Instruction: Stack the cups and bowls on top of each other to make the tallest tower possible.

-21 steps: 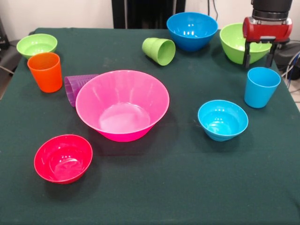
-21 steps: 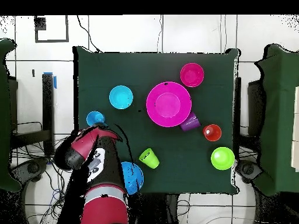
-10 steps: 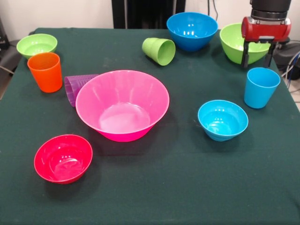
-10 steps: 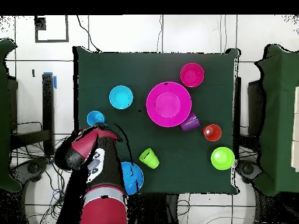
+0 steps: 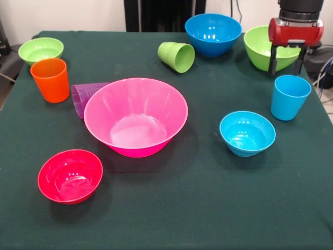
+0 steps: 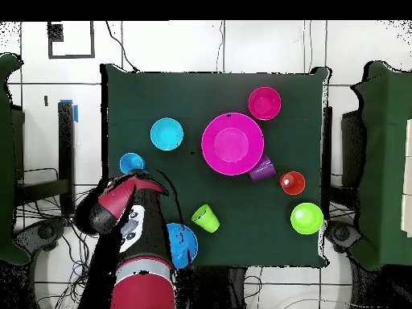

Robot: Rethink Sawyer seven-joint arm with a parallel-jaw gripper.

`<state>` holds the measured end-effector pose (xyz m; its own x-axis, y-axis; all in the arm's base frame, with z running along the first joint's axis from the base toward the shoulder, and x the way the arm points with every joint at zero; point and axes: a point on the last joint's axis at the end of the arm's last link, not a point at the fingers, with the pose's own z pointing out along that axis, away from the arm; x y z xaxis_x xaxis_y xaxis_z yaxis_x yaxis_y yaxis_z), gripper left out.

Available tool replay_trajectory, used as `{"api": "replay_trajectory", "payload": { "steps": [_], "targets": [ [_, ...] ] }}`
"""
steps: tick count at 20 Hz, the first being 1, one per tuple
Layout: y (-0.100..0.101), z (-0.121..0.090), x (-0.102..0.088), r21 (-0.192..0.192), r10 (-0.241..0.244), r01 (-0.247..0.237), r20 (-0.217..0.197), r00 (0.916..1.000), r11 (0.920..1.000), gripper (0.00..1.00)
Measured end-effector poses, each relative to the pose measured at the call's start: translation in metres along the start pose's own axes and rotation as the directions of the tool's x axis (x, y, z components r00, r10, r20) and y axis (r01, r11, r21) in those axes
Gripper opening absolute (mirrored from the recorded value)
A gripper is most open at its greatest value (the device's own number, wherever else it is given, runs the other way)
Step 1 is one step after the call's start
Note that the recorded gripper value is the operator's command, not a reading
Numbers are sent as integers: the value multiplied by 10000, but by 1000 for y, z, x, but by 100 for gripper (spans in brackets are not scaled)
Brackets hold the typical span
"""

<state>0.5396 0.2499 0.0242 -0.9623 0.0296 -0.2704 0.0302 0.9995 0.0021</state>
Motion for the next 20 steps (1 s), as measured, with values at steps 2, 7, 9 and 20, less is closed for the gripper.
{"api": "replay_trajectory", "payload": {
  "steps": [2,7,9,20],
  "targets": [
    [0,-1,-2,-8,57,-57,12,10000,10000,100],
    [-11,-1,-22,212,580,-578,-99,9983,9981,100],
    [-18,-1,-32,336,755,-751,-126,9971,9966,100],
    [-33,13,-70,469,1121,-1131,226,9934,9925,100]
  ]
}}
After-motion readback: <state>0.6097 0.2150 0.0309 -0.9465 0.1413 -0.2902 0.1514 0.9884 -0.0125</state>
